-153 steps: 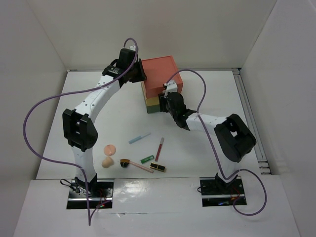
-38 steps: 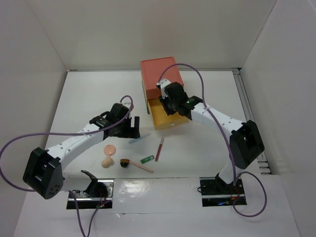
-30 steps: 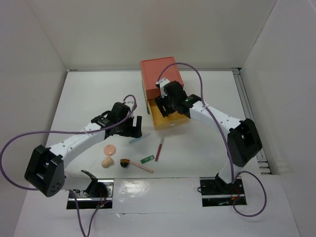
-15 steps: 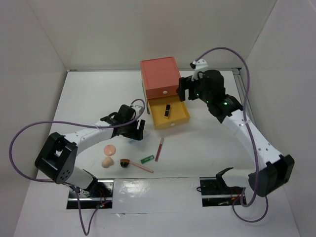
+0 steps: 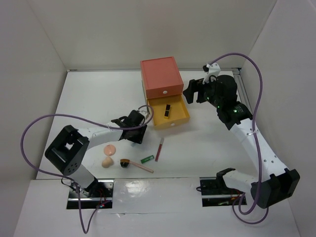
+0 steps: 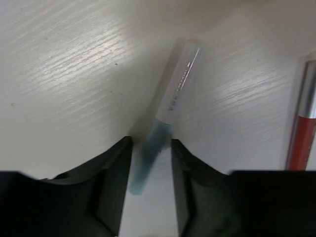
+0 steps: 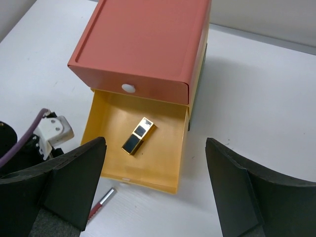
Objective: Organize the makeup
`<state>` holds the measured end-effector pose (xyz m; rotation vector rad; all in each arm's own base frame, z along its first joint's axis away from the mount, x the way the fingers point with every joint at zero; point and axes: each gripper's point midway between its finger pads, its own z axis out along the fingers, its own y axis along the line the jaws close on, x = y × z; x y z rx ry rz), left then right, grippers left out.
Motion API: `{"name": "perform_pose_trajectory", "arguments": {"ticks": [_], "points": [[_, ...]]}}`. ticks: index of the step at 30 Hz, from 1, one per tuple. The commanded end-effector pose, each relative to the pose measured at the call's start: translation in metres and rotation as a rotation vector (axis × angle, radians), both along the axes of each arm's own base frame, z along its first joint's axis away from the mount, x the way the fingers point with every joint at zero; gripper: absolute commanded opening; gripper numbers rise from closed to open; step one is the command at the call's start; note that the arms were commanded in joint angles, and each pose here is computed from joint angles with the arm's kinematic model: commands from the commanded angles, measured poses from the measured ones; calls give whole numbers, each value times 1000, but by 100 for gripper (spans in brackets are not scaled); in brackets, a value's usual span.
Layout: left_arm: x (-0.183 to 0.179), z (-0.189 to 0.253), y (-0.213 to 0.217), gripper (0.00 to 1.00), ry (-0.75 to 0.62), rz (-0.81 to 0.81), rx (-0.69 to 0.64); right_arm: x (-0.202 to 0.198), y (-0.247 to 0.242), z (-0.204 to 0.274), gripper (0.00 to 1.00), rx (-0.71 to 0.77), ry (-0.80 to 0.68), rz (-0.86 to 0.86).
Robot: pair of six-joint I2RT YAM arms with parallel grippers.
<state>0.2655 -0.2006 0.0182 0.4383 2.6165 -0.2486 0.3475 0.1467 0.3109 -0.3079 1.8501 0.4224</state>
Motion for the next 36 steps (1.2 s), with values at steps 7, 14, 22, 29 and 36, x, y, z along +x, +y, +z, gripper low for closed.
{"name": "perform_pose_trajectory", "arguments": {"ticks": [7,14,22,29,36], "points": [[-19,0,24,4,19,118,117,4,7,19,89,60,-48,25],[-1,79,30,0,-134,202,69,0,-2,25,89,77,-63,-12],[39,221,-22,0,-474,-97,-128,5,-52,3,100,111,10,-176],[63,254,-91,2,-527,-315,-198,3,-95,-1,100,134,15,-323],[104,211,-139,3,-455,-370,-135,4,-100,-6,100,143,29,-336]]}}
